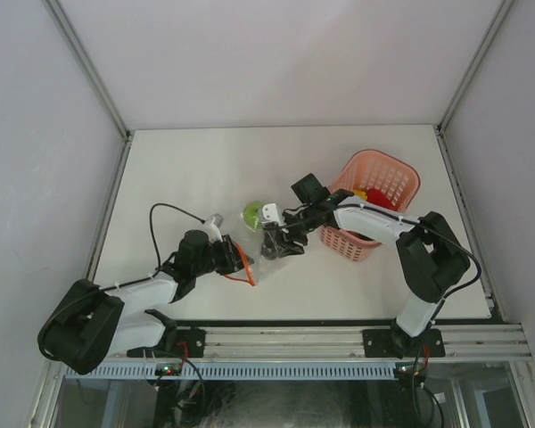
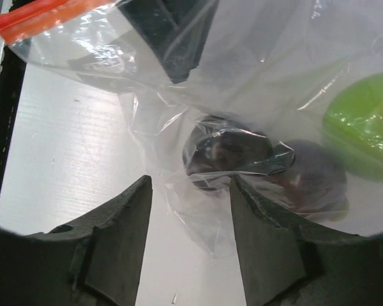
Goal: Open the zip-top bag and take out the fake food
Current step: Pick up the fake fruit from the zipper food storage bag.
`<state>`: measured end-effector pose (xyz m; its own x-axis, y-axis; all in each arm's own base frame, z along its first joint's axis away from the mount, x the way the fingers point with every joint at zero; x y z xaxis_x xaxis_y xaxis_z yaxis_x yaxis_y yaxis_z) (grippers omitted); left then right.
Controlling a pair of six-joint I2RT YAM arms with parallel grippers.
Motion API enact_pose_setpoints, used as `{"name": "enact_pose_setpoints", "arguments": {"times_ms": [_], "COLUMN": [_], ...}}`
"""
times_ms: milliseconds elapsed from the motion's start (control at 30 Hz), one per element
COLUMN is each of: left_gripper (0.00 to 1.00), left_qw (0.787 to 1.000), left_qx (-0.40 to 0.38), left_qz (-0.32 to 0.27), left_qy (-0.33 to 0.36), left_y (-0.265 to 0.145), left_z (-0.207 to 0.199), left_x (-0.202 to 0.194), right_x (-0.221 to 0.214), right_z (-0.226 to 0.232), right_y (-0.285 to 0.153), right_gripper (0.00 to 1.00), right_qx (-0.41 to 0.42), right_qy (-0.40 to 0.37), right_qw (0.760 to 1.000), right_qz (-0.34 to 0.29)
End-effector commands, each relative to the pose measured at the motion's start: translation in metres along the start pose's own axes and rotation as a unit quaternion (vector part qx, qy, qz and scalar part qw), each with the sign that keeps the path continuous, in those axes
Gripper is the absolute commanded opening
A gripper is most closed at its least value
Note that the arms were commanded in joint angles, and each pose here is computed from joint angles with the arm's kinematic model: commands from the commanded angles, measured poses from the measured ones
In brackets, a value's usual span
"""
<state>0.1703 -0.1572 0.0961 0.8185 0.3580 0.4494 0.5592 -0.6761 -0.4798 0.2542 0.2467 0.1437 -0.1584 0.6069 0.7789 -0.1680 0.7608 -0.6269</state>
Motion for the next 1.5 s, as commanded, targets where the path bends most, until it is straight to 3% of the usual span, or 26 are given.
{"name": "enact_pose_setpoints", "arguments": {"times_ms": [0, 100, 233, 400, 500, 667, 767, 967, 1233, 1400, 1467], "left_gripper": [0.26, 0.21, 0.24, 0.29, 0.30, 0.32, 0.33, 0.33, 0.35, 0.40, 0.43], "left_qw": [0.999, 0.999, 0.999, 0.999, 0.998, 0.997, 0.996, 0.997, 0.997, 0.997, 0.996], "left_qx": [0.002, -0.004, 0.004, 0.032, 0.039, 0.019, 0.014, 0.010, 0.017, 0.022, 0.021], "left_qz": [-0.015, -0.013, -0.007, -0.016, -0.021, -0.034, -0.039, -0.032, -0.034, -0.048, -0.055], "left_qy": [0.030, 0.035, 0.037, 0.035, 0.041, 0.062, 0.074, 0.075, 0.068, 0.061, 0.060], "left_y": [0.002, 0.004, 0.009, 0.017, 0.018, 0.013, 0.011, 0.012, 0.013, 0.009, 0.007], "left_z": [-0.006, -0.007, -0.006, -0.001, 0.002, -0.003, -0.005, -0.004, -0.004, -0.004, -0.004], "left_x": [0.012, 0.013, 0.015, 0.020, 0.020, 0.023, 0.024, 0.023, 0.024, 0.026, 0.027], "right_x": [0.016, 0.010, -0.001, -0.003, 0.004, 0.009, 0.010, -0.002, -0.013, -0.011, -0.012], "right_z": [0.007, 0.003, -0.012, -0.013, -0.008, -0.014, -0.020, -0.037, -0.032, -0.026, -0.023], "right_y": [-0.002, 0.007, 0.011, 0.006, -0.008, -0.014, -0.004, 0.017, 0.031, 0.037, 0.037], "right_gripper": [0.54, 0.59, 0.62, 0.63, 0.63, 0.72, 0.76, 0.74, 0.52, 0.12, 0.03], "right_qx": [-0.004, -0.038, -0.085, -0.086, -0.074, -0.088, -0.084, -0.091, -0.045, -0.020, -0.010], "right_qy": [-0.070, -0.090, -0.094, -0.118, -0.143, -0.179, -0.190, -0.170, -0.171, -0.188, -0.191], "right_qw": [0.998, 0.994, 0.989, 0.986, 0.987, 0.980, 0.978, 0.979, 0.983, 0.981, 0.981], "right_qz": [-0.008, 0.037, 0.079, 0.075, 0.027, 0.004, 0.016, 0.061, 0.053, 0.042, 0.038]}}
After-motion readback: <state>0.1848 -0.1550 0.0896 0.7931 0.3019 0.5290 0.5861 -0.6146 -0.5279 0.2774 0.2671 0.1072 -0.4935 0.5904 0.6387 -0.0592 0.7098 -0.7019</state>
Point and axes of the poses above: each gripper's point midway between its finger pads, its own y axis out along the fingers, its own z axis along the line the jaws close on, x = y × z, the point moved 9 cm from there along -y, back along the fingers, and after that the axes turned 4 degrees about -y, right-handed, at the moved point
